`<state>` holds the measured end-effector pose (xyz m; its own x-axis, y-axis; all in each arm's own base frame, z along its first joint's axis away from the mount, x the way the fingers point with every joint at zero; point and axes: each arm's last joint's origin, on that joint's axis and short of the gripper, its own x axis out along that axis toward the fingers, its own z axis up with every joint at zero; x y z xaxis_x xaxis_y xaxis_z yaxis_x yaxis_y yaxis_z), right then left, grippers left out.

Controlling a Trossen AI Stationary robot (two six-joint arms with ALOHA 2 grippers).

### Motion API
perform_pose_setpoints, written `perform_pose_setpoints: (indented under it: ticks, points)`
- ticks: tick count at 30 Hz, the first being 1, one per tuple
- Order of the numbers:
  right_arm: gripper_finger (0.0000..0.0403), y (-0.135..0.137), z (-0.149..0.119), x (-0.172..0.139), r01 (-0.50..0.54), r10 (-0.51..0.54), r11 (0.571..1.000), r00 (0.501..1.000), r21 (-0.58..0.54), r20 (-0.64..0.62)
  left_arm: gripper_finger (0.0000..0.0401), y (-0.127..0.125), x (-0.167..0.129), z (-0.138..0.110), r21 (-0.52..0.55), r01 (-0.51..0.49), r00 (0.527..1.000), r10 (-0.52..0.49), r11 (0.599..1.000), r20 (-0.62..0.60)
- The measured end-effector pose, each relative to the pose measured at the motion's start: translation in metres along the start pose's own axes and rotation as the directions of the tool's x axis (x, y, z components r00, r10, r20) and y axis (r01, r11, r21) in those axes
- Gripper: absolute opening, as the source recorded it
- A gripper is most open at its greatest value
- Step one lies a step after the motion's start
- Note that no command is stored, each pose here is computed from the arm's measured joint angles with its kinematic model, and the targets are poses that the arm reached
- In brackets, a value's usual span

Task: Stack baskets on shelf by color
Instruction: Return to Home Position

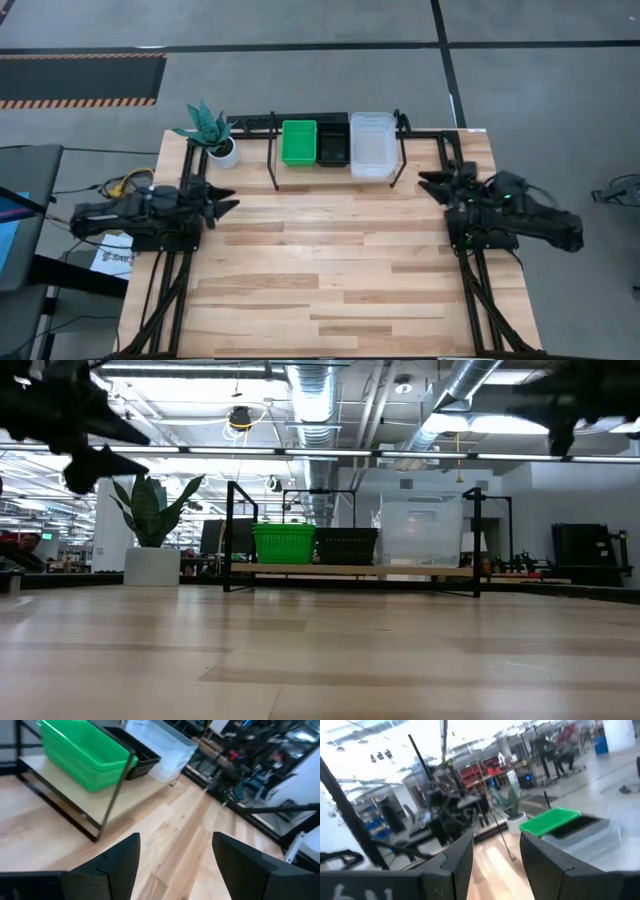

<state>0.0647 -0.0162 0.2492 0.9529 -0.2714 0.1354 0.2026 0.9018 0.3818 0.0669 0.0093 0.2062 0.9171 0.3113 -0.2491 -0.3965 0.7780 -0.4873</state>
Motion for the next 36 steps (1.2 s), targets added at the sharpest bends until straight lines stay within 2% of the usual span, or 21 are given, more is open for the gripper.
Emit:
perform_pose_setpoints:
  ticks: [6,8,10,17,27,36]
  points:
    - [0.0187,-0.014,-0.042,0.018,-0.018,0.018,1.0,1.0,0.026,-0.006,0.0236,0.009,0.025,-0.028,-0.006,0.039,0.999,-0.038,0.999,0.025]
    - [0.0187,-0.019,-0.056,0.021,-0.033,0.033,0.999,0.999,0.035,-0.007,0.0236,0.008,0.028,-0.028,-0.007,0.067,0.996,-0.066,0.998,0.06]
    - [0.0186,-0.019,-0.062,0.021,-0.077,0.075,0.996,0.996,0.042,0.043,0.0236,0.007,0.03,-0.027,0.029,0.068,0.995,-0.07,0.997,0.071]
    - [0.0182,-0.016,-0.071,0.021,-0.102,0.103,0.994,0.994,0.041,-0.022,0.0236,0.007,0.03,-0.028,0.044,0.076,0.994,-0.08,0.996,0.081]
    - [0.0185,-0.021,-0.084,0.02,-0.042,0.051,0.997,0.986,0.06,-0.159,0.0236,0.007,0.03,-0.028,0.017,0.074,0.994,-0.076,0.997,0.082]
    - [0.0185,-0.022,-0.085,0.02,-0.041,0.051,0.997,0.983,0.059,-0.176,0.0236,0.007,0.03,-0.029,0.017,0.073,0.994,-0.074,0.997,0.08]
